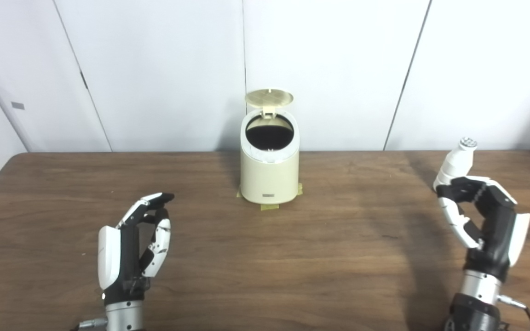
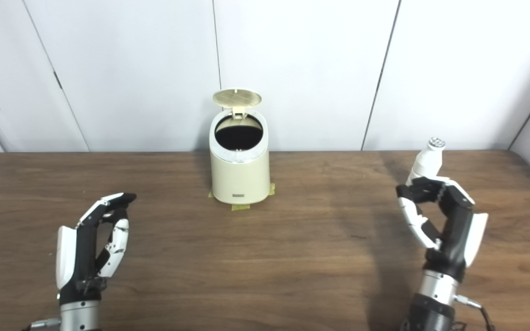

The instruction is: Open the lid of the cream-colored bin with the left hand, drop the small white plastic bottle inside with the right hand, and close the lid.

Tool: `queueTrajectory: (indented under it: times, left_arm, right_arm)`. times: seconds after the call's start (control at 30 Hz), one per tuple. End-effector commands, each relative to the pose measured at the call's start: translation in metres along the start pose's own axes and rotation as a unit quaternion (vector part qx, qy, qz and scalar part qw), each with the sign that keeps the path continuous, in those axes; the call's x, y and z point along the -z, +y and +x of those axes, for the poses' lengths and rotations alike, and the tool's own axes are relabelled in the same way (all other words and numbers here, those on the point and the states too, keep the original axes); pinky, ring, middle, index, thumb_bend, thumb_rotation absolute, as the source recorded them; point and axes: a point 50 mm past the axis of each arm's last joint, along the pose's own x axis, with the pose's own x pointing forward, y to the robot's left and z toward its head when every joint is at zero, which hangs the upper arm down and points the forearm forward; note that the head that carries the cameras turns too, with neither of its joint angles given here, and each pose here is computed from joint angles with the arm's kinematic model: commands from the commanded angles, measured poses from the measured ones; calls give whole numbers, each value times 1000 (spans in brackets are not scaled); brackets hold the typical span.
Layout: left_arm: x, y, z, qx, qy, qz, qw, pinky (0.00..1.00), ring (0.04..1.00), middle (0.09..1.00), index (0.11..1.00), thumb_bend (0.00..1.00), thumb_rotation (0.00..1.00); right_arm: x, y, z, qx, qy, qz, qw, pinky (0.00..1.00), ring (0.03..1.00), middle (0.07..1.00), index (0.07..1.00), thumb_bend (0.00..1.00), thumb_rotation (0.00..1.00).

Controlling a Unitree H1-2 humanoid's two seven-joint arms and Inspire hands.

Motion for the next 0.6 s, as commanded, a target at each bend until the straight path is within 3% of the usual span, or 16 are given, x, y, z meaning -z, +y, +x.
queueTrajectory:
  times: [0.0, 0.1, 0.37, 0.4, 0.47, 0.57]
  left_arm:
    - [2, 3, 2, -3, -14, 8, 1000, 592, 703, 709, 698, 188, 731]
    - [4, 3, 3, -3, -15, 2, 1000, 601, 707, 718, 704, 189, 738]
    - [7, 5, 4, -8, -26, -4, 1000, 594, 698, 708, 697, 175, 668]
    - [7, 5, 5, -8, -27, -4, 1000, 595, 698, 708, 697, 172, 663]
    - [7, 5, 6, -9, -28, -4, 1000, 594, 696, 707, 697, 171, 655]
    - [6, 5, 7, -9, -27, -8, 1000, 594, 696, 707, 696, 168, 653]
  right_arm:
    - [-21, 4, 22, 29, -47, 18, 998, 328, 374, 429, 479, 499, 163]
    - [-22, -3, 30, 54, -40, -8, 998, 360, 429, 469, 483, 509, 149]
    - [-26, -15, 40, 83, 24, -57, 995, 348, 429, 537, 491, 516, 144]
    - [-27, -16, 42, 81, 30, -62, 994, 361, 442, 553, 575, 633, 146]
    - [-28, -17, 46, 76, 46, -71, 994, 432, 533, 637, 700, 743, 167]
    - [-28, -18, 55, 48, 65, -98, 992, 550, 683, 790, 814, 759, 192]
